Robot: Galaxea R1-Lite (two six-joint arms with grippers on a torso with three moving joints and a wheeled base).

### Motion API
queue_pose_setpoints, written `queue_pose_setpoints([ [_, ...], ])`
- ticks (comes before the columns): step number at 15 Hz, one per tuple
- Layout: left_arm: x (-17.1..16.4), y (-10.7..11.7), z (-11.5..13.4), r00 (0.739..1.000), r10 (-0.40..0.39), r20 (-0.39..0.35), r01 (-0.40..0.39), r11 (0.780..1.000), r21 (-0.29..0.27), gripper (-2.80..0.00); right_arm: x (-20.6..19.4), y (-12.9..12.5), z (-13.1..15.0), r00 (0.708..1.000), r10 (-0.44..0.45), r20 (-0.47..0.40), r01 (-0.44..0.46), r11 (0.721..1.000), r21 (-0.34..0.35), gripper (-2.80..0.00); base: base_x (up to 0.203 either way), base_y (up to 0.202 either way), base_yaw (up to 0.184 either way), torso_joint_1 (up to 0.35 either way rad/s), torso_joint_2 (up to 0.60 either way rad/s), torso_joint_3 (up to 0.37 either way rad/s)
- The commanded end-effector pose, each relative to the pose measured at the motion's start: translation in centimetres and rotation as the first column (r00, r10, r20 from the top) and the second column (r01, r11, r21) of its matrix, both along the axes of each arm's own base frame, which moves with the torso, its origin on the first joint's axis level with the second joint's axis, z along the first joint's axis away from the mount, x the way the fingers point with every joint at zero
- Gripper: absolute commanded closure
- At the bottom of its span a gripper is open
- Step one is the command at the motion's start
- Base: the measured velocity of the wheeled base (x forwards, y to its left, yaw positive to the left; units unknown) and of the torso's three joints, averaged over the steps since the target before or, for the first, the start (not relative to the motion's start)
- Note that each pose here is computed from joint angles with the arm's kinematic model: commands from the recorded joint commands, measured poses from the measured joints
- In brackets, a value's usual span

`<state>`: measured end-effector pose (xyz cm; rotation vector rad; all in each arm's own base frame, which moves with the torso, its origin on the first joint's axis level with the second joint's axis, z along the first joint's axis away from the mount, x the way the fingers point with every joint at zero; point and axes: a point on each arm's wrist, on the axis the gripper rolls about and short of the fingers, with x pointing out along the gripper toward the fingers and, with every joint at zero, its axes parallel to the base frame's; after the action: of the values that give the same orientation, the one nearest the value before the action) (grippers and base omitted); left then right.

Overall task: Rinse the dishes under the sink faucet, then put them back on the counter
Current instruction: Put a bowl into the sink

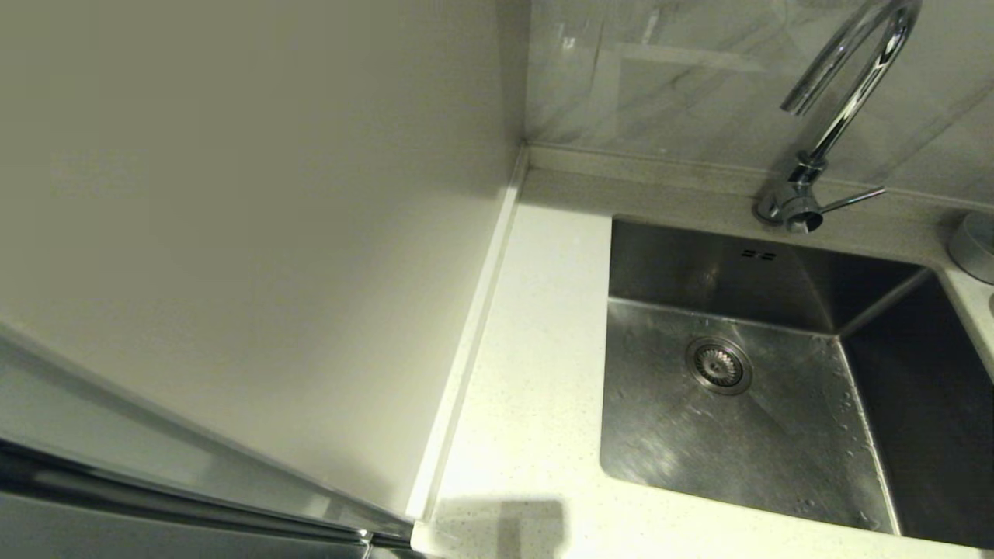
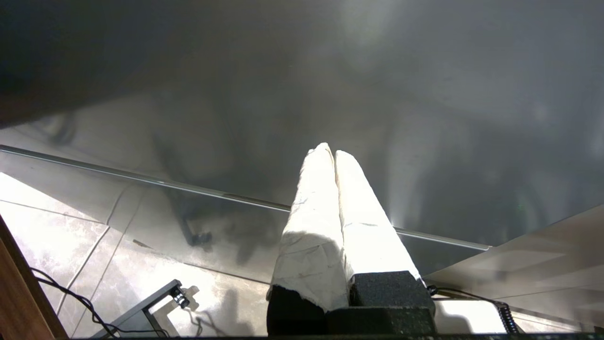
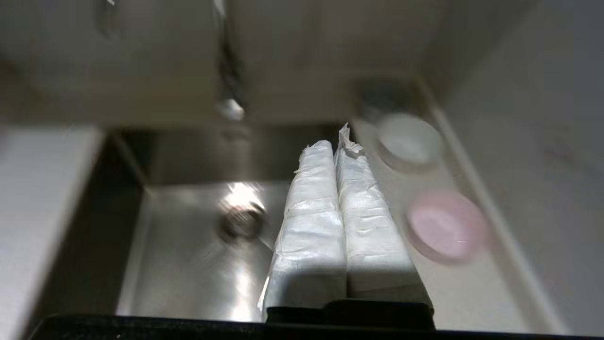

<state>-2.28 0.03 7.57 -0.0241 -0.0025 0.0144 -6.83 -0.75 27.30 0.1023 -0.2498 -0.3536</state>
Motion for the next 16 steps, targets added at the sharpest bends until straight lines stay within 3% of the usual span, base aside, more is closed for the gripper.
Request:
queue_pose_setpoints([
  [1, 0.0, 0.0, 0.0, 1.000, 0.001, 0.004, -0.001, 1.000, 0.000, 0.00, 3.2, -0.1, 2.1, 0.958, -0.067, -0.280, 0.060, 0.998, -0.033, 0.00, 0.000, 0.000, 0.000, 0.000, 0.00, 0.000],
  [4, 0.0, 0.0, 0.0, 1.000, 0.001, 0.004, -0.001, 1.000, -0.001, 0.00, 7.5, -0.3, 3.9, 0.882, -0.126, -0.454, 0.087, 0.991, -0.105, 0.00, 0.000, 0.000, 0.000, 0.000, 0.00, 0.000],
  [6, 0.0, 0.0, 0.0, 1.000, 0.001, 0.004, -0.001, 1.000, -0.001, 0.00, 9.6, -0.3, 5.8, 0.844, -0.146, -0.516, 0.075, 0.985, -0.155, 0.00, 0.000, 0.000, 0.000, 0.000, 0.00, 0.000],
  [10, 0.0, 0.0, 0.0, 1.000, 0.000, 0.005, 0.000, 1.000, -0.001, 0.00, 12.9, -0.2, 10.7, 0.830, -0.091, -0.550, -0.005, 0.985, -0.172, 0.00, 0.000, 0.000, 0.000, 0.000, 0.00, 0.000],
  [13, 0.0, 0.0, 0.0, 1.000, 0.001, 0.004, -0.001, 1.000, 0.001, 0.00, 16.4, -1.2, 13.3, 0.797, -0.021, -0.604, -0.056, 0.992, -0.110, 0.00, 0.000, 0.000, 0.000, 0.000, 0.00, 0.000],
  [16, 0.0, 0.0, 0.0, 1.000, 0.000, 0.004, 0.000, 1.000, -0.001, 0.00, 18.9, -4.5, 13.3, 0.741, 0.130, -0.658, -0.109, 0.991, 0.072, 0.00, 0.000, 0.000, 0.000, 0.000, 0.00, 0.000],
])
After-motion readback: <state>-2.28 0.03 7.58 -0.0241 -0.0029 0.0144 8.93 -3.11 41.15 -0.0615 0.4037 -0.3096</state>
